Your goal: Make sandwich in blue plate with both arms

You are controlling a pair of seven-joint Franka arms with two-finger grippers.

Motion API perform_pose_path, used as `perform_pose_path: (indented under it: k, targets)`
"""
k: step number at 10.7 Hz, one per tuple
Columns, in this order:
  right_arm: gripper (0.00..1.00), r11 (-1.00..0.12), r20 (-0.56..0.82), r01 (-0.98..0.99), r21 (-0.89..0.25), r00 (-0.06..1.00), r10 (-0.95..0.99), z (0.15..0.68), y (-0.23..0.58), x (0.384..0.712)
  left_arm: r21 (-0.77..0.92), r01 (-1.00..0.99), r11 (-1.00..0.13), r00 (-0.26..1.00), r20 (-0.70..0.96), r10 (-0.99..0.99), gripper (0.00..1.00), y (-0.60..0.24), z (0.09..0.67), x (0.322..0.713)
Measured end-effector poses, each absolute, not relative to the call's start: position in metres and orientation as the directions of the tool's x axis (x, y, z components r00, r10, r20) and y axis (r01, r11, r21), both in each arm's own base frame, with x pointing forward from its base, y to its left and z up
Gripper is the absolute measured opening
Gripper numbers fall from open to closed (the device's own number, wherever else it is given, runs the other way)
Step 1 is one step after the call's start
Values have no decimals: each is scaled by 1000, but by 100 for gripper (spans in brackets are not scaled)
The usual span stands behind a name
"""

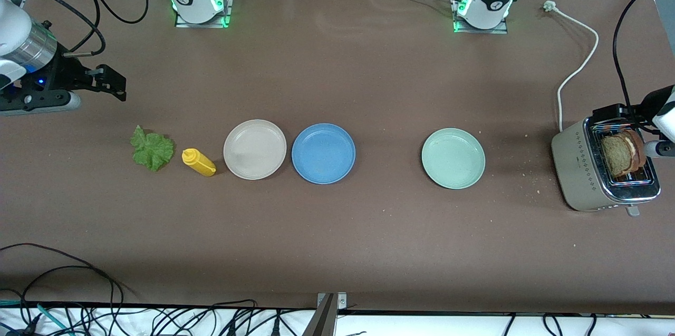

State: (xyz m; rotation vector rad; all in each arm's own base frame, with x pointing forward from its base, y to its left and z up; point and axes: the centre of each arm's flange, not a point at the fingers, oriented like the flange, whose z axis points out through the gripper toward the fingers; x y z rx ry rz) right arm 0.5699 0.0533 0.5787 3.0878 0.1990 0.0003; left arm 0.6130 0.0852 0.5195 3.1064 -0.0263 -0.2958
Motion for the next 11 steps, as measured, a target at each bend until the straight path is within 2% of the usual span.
perform_pose_path:
  k: [11]
  targets:
    - [100, -991, 28, 125, 54, 992, 127, 583, 52, 577, 23, -13, -1000, 982, -189, -17, 100, 86, 520, 613]
